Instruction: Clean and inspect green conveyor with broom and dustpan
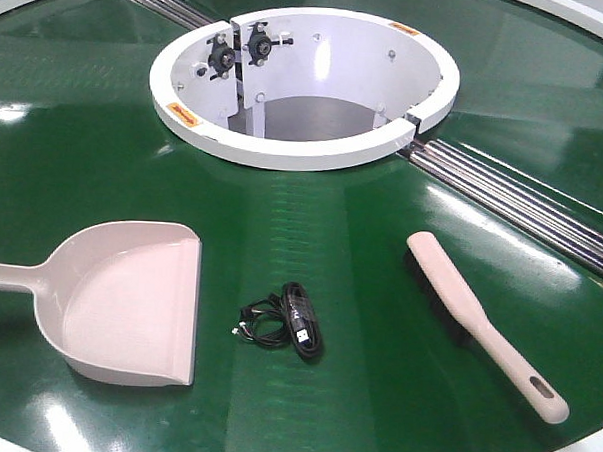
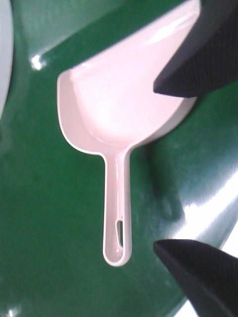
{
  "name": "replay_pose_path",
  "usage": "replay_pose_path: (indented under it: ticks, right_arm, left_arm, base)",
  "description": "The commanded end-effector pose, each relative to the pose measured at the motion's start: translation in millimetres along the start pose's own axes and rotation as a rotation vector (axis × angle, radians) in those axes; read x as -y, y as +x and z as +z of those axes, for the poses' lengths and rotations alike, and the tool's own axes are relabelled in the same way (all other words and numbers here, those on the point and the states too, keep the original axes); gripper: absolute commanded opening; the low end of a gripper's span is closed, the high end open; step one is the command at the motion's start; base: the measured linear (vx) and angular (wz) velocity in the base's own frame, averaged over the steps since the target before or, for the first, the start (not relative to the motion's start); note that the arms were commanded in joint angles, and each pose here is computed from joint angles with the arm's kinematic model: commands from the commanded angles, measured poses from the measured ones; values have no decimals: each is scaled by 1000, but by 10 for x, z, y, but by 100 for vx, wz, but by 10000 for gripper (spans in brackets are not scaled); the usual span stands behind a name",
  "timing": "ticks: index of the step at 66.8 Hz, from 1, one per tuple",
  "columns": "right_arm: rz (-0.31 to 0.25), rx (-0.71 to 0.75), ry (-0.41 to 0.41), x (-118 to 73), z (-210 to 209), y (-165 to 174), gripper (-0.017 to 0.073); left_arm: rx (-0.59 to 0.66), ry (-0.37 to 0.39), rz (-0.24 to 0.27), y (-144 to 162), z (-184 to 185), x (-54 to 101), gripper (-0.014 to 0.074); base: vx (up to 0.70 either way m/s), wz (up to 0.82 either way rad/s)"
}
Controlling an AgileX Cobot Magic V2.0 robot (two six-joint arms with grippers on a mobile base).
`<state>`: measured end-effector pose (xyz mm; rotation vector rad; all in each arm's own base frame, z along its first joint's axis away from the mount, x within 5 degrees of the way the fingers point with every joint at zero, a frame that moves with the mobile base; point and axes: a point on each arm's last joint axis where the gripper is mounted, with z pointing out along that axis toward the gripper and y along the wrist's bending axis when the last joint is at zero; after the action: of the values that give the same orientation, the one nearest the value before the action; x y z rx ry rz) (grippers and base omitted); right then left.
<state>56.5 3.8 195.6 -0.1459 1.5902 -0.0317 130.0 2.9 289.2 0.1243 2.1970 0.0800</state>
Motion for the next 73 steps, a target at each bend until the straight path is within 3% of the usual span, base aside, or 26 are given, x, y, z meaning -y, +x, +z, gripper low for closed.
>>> replay_pose_path:
  ticks: [1, 14, 25, 36, 43, 51, 59, 73]
  right_arm:
    - [-5, 84, 9, 5, -9, -66, -8]
    - [-5, 84, 9, 5, -9, -66, -8]
    - [-5, 84, 9, 5, -9, -66, -8]
    - [-5, 84, 9, 5, -9, -66, -8]
    - [-5, 84, 9, 5, -9, -66, -8]
    - [-5, 84, 9, 5, -9, -66, -8]
    - [-5, 84, 9, 5, -9, -66, -8]
    - [-5, 84, 9, 5, -9, -66, -8]
  left_arm:
    - [35, -36, 73, -287, -41, -67, 556]
    - [-195, -10, 273, -698, 174, -159, 544]
    - [-404, 67, 363, -925, 534, -197, 544]
    - [-451, 112, 471, -1034, 800, -212, 544]
    - [-493, 161, 652, -994, 889, -183, 544]
    - [-484, 187, 899, -1011, 911, -138, 544]
    - [-459, 208, 1091, -1037, 933, -73, 544]
    - [-543, 274, 1160, -938, 1196, -39, 544]
  base:
    - [0, 0]
    - [0, 0]
    - [0, 0]
    - [0, 0]
    - [0, 0]
    - [0, 0]
    - [0, 0]
    - [0, 0]
